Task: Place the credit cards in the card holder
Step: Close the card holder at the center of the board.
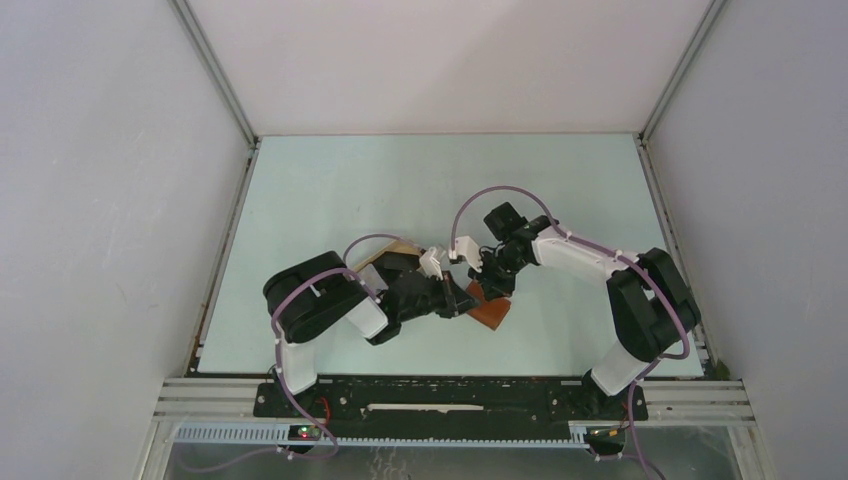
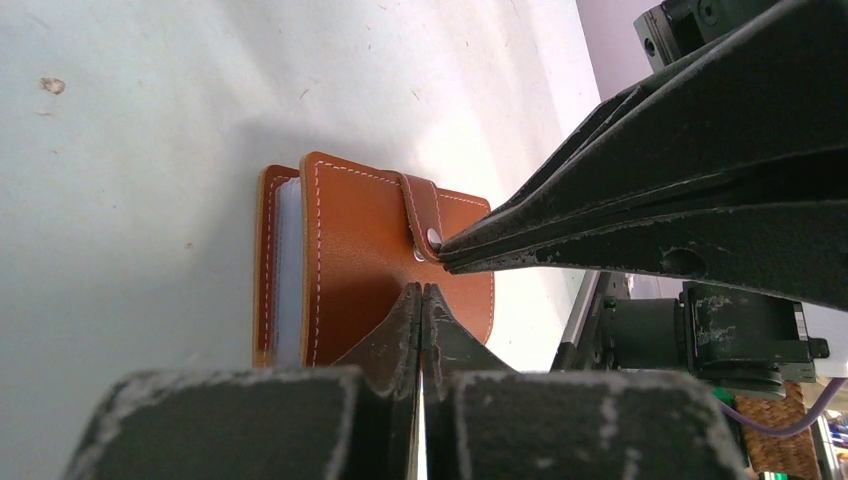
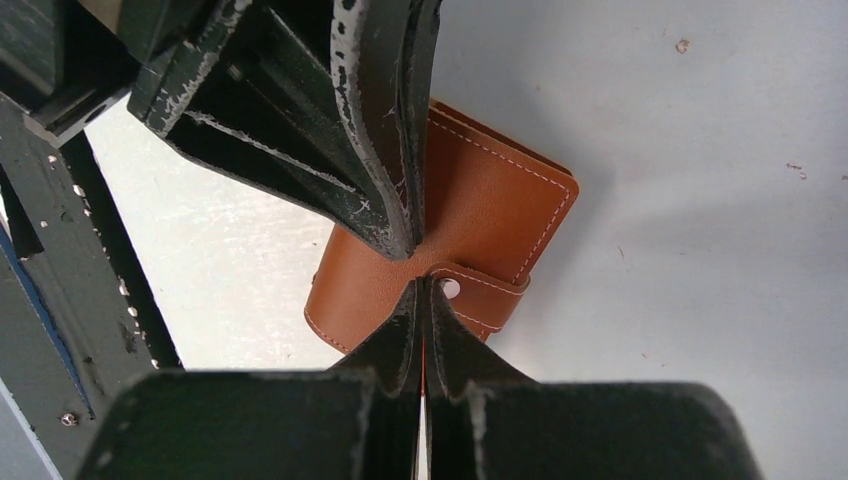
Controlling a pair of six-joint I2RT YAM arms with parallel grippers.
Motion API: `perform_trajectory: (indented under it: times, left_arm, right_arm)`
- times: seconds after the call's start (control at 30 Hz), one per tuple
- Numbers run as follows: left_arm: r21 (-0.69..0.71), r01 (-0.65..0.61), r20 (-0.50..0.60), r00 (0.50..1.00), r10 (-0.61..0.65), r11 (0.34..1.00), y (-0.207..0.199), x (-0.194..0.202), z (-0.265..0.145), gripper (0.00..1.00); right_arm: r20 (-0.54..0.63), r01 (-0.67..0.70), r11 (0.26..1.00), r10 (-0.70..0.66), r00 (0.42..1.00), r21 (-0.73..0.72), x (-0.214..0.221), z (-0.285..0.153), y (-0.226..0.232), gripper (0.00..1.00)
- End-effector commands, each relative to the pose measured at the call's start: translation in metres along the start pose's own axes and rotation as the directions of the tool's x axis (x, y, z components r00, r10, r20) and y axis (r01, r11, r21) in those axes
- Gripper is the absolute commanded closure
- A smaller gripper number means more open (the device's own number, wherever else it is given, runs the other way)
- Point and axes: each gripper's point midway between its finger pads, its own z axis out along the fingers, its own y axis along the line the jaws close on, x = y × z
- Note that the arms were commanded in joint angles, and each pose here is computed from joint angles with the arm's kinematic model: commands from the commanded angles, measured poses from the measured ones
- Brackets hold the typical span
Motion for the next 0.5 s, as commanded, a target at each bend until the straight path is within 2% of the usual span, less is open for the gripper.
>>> perform_trajectory:
  times: [0.0, 0.47]
  left_arm:
    - [-0.108, -0.001, 0.001, 1.0, 0.001, 0.994, 0.0317, 0.0077, -0.0092, 1.0]
    - [-0.065, -0.002, 0.0, 1.0, 0.002, 0.998, 0.0249, 0.0086, -0.0094, 1.0]
  right_arm:
    - [-0.015, -0.013, 0.995, 0.011, 1.0, -0.097, 0.0002, 0.0094, 0.0267, 1.0]
    - [-0.051, -0.075, 0.995, 0.072, 0.996, -0.071, 0.0003, 0.0184, 0.0211, 1.0]
